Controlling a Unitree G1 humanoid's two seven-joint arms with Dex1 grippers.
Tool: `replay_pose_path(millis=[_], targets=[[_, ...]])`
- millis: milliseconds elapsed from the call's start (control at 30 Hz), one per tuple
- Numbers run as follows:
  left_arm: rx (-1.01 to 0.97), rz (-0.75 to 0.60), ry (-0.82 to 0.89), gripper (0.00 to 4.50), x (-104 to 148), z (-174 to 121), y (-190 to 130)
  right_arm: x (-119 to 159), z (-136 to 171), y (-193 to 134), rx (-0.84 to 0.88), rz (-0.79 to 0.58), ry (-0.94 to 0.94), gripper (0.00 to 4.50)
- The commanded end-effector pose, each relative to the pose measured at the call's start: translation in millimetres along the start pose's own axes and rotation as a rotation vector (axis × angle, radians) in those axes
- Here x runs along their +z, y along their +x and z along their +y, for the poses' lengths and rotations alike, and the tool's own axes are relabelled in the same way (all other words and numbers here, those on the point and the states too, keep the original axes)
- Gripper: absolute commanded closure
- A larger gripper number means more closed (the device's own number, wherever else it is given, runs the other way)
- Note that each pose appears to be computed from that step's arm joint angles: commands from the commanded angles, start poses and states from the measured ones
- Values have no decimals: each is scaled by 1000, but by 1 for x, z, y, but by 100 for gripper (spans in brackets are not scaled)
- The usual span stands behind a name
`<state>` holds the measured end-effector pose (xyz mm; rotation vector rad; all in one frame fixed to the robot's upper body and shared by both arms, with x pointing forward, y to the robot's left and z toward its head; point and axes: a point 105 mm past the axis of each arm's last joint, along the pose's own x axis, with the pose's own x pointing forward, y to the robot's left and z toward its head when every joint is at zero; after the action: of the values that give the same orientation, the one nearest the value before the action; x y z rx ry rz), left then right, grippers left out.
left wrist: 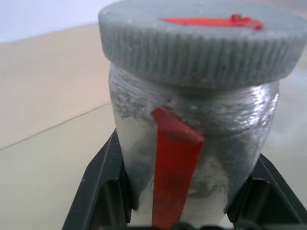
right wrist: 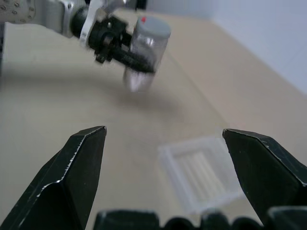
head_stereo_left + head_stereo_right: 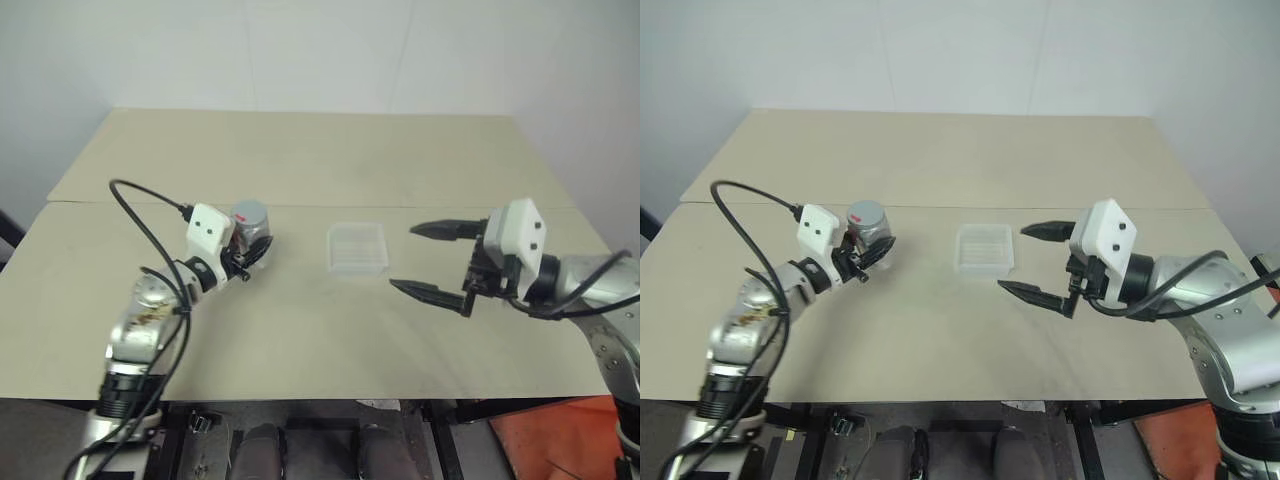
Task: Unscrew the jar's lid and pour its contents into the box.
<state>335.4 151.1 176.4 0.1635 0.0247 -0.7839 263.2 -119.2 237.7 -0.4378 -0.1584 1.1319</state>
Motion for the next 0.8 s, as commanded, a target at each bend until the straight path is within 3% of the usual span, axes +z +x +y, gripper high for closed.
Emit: replay_pose_path(millis=[33, 167, 367, 800], targets=[[-267, -62, 2, 252, 29, -23, -10, 17, -1, 16, 42, -104, 48, 0], [-448, -62, -20, 252, 39, -35, -7, 37, -3, 48, 79, -199, 142, 0], [-567, -60, 23, 252, 43, -44, 2, 51, -9, 76, 86, -223, 237, 0], [-636, -71, 127, 252, 49, -47, 17, 51, -5, 100, 131, -163, 304, 0]])
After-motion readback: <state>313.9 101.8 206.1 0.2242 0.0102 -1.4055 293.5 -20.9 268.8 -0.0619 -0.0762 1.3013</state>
